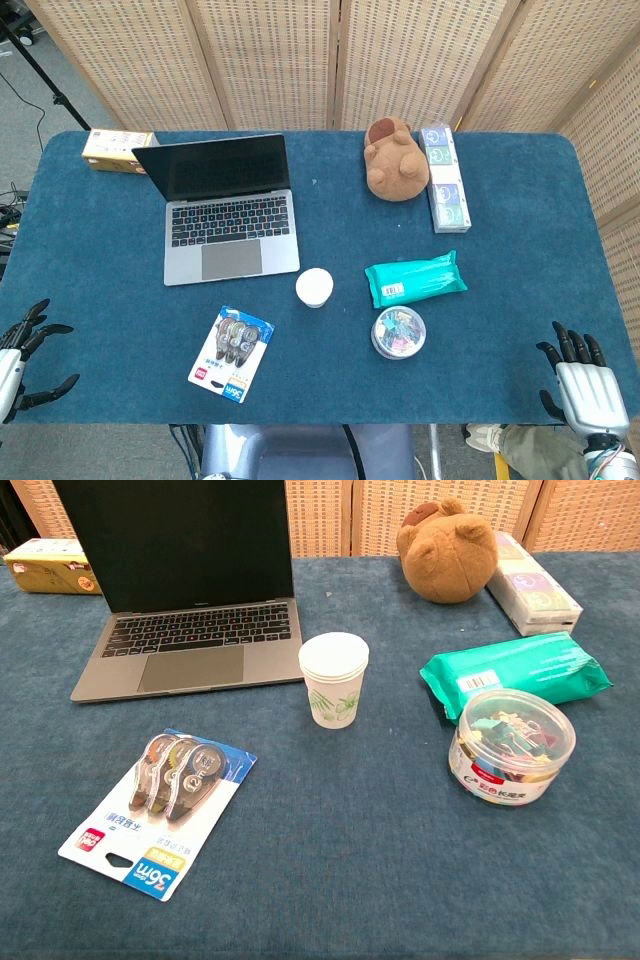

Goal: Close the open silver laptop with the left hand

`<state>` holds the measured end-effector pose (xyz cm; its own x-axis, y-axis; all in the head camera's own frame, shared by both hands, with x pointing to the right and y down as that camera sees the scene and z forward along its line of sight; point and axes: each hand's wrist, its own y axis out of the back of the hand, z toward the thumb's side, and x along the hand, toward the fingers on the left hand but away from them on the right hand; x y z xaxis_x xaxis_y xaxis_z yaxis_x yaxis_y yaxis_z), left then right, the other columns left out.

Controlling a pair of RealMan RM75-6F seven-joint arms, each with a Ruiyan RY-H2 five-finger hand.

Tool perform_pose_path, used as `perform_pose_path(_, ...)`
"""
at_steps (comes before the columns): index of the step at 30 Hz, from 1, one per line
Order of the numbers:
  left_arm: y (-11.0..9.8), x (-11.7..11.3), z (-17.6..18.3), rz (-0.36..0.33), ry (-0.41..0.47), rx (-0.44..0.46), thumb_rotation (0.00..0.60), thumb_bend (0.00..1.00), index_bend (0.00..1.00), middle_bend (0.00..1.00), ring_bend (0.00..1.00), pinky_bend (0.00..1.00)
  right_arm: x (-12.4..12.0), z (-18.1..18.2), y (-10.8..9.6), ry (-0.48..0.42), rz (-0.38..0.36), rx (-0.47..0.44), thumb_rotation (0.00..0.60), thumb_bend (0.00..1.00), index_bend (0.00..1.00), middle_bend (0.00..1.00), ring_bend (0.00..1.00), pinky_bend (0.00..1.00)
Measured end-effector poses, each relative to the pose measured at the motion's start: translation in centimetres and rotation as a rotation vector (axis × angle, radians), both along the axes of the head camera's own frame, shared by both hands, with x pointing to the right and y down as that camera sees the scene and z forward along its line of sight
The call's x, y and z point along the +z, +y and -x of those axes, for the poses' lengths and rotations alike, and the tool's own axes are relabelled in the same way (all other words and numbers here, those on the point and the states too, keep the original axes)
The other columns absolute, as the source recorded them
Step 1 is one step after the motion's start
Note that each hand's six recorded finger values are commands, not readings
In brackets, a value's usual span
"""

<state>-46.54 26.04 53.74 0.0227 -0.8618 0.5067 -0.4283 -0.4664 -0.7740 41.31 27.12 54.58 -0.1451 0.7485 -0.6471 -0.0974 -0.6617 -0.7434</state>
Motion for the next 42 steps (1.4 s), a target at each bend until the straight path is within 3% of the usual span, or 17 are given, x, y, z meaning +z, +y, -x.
perform_pose_path(20,-0.2,0.4,-0.4,0.005,0.003,0.017,0.6,0.19,0.33,0.08,0.15,0.14,-0.2,-0.6,-0.2,0.007,-0.009,0.018,0.6,0.37,0.22,0.0,0.0,0.0)
perform_pose_path(28,-1.6,0.7,-0.8,-0.012,0.006,0.053,0.6,0.19,0.33,0.08,0.15,0.14,-0.3,-1.0,-0.1,0.016,-0.011,0.033,0.6,0.37,0.22,0.0,0.0,0.0)
perform_pose_path(32,-3.5,0.9,-1.6,-0.036,0.013,0.095,0.6,0.19,0.33,0.08,0.15,0.14,-0.3,-0.9,-0.1,0.016,-0.011,0.033,0.6,0.37,0.22,0.0,0.0,0.0)
perform_pose_path(42,-13.1,1.7,-6.3,-0.123,0.052,0.277,0.6,0.19,0.33,0.08,0.14,0.14,-0.1,-1.1,-0.2,0.008,-0.002,0.043,0.6,0.37,0.22,0.0,0.0,0.0)
